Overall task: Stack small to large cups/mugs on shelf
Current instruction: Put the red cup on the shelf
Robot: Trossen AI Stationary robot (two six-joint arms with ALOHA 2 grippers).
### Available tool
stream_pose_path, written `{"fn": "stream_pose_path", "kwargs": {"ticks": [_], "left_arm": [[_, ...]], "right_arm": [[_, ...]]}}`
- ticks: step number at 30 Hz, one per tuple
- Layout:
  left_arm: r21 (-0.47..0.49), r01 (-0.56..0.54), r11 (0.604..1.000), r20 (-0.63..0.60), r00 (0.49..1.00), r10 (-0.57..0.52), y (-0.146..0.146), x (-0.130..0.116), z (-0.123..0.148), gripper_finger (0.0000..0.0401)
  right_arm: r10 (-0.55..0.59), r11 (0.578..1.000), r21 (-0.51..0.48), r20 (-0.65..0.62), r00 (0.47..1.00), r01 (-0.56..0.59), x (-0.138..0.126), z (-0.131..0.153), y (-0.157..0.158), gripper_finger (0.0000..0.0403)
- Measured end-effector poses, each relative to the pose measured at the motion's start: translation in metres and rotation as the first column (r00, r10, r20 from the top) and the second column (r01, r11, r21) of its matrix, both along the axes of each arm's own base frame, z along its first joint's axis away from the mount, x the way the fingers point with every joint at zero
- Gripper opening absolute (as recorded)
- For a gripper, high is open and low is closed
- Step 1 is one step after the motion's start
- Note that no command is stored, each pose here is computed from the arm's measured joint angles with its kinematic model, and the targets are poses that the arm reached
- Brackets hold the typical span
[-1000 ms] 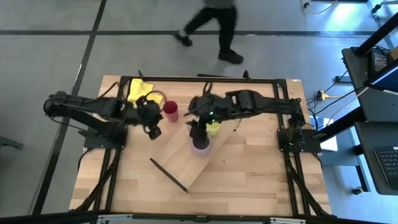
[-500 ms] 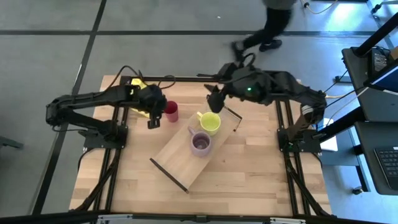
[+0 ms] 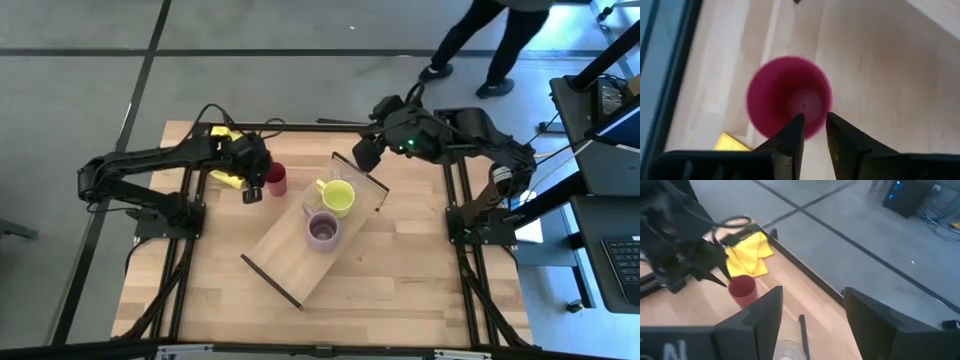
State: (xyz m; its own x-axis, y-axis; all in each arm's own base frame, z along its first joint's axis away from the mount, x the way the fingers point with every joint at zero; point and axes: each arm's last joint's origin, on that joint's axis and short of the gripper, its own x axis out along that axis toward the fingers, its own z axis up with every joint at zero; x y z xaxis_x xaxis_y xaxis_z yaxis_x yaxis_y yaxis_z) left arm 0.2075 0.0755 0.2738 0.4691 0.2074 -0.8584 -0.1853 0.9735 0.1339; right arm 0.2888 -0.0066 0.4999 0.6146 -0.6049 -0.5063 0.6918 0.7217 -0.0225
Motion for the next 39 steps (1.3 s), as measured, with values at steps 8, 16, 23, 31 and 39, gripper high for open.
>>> {"fn": "stream_pose_path", "kwargs": {"ticks": [8, 16, 23, 31, 39], "left_arm": [[0.04, -0.001, 0.999, 0.002, 1.0, 0.001, 0.001, 0.001, 0.007, 0.011], [0.005, 0.115, 0.993, -0.065, 0.991, -0.115, 0.002, 0.01, -0.006, 0.0132], [-0.006, 0.152, 0.988, -0.121, 0.981, -0.152, 0.004, 0.018, -0.017, 0.0132], [-0.013, 0.167, 0.986, -0.207, 0.964, -0.166, 0.008, 0.028, -0.035, 0.0132], [0.011, 0.159, 0.987, -0.243, 0.958, -0.151, 0.008, 0.028, -0.037, 0.0094]], "right_arm": [[-0.016, 1.0, -0.002, -0.019, 1.0, 0.016, -0.001, -0.001, -0.005, 0.0212], [-0.037, 0.999, -0.001, -0.02, 0.999, 0.037, -0.001, -0.001, -0.011, 0.0212], [-0.052, 0.999, 0.009, -0.014, 0.999, 0.052, -0.002, -0.002, -0.013, 0.0212], [-0.059, 0.998, 0.015, -0.02, 0.998, 0.059, -0.002, -0.003, -0.013, 0.0212], [-0.116, 0.993, 0.03, -0.044, 0.992, 0.117, -0.006, -0.005, -0.025, 0.0212]]}}
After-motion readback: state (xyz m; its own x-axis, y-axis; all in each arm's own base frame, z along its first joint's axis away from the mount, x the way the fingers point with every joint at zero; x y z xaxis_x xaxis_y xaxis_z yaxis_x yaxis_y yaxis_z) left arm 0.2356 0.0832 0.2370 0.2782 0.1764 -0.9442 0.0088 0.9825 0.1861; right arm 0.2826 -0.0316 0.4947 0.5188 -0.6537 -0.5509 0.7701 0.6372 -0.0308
